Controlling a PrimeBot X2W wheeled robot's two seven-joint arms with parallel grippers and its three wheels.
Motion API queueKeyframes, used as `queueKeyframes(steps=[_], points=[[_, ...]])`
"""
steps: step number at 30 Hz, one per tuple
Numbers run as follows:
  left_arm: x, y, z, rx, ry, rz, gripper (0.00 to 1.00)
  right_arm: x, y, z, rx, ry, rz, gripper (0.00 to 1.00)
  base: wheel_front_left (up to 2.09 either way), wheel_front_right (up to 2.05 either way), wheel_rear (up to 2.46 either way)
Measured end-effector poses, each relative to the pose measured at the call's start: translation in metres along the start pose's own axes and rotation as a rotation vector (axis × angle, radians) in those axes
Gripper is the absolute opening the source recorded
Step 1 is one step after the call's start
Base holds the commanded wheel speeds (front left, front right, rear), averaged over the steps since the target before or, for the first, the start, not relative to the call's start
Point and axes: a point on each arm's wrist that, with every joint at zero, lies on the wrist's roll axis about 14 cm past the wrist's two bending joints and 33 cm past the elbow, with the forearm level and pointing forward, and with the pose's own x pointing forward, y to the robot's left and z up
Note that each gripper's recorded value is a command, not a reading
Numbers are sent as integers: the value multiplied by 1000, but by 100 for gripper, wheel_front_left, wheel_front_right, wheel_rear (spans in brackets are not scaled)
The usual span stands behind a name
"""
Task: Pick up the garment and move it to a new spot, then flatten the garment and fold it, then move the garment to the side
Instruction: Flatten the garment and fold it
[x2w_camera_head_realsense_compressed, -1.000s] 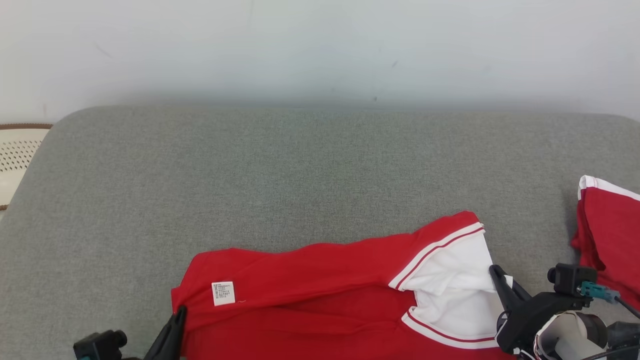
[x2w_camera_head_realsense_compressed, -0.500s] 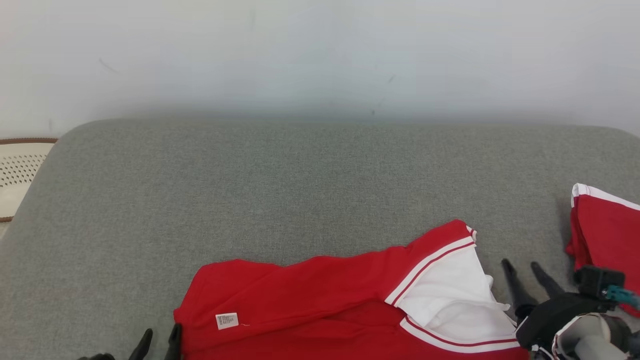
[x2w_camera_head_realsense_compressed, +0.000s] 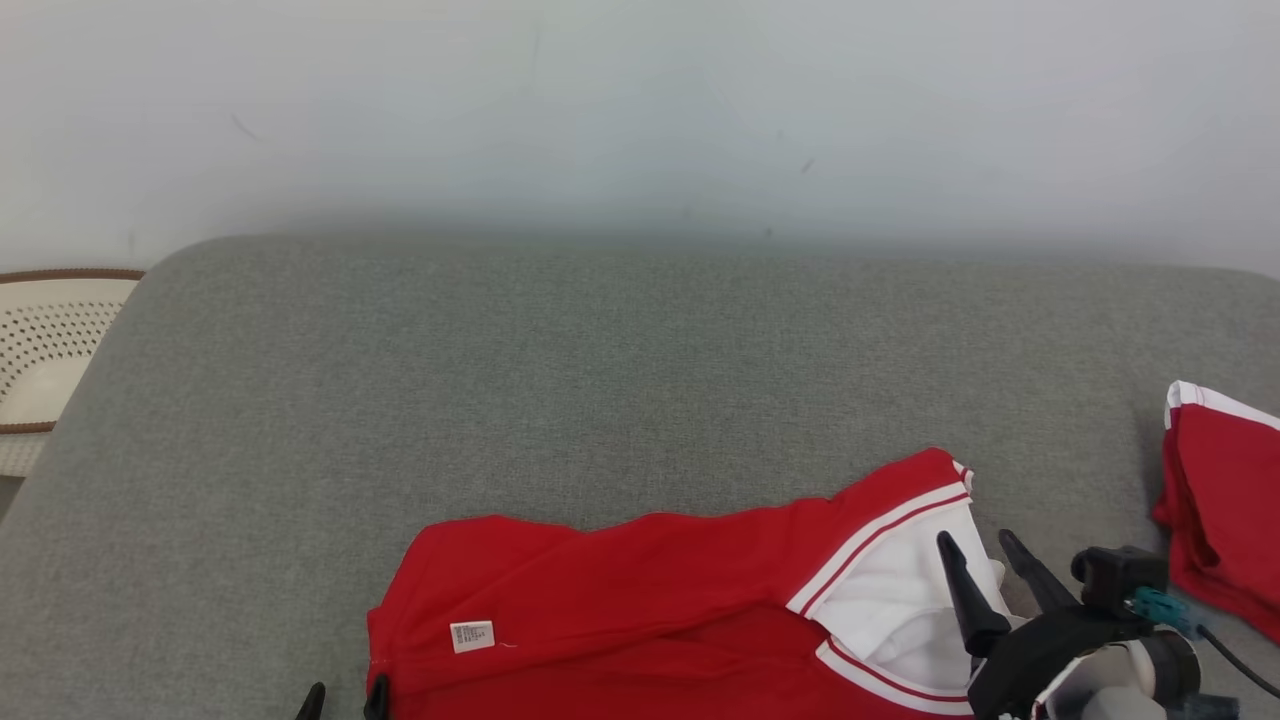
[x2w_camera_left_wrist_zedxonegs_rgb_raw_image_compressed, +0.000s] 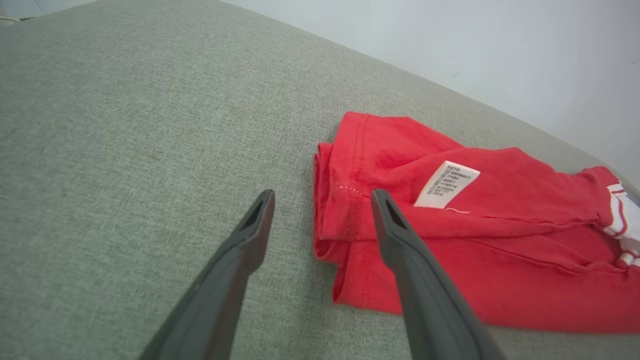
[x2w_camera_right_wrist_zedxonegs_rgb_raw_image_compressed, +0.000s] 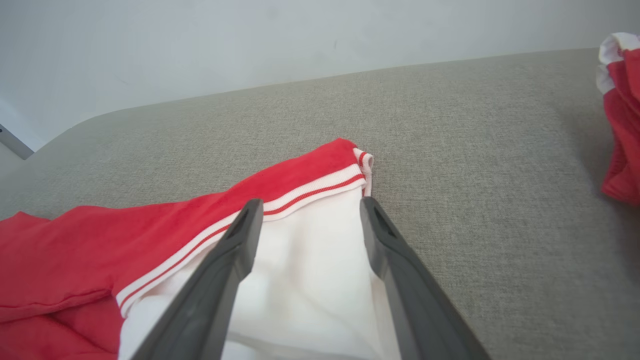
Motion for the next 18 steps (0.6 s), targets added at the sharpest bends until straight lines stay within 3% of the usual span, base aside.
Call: queueKeyframes(steps=[8,18], points=[[-9,7,-3,-4,3,35,100,8,24,-22,-40,72,60,100,0,0,0],[-5,5,-8,-8,15,33,100,3,-25,-16,-74,59,-80,100,0,0,0]])
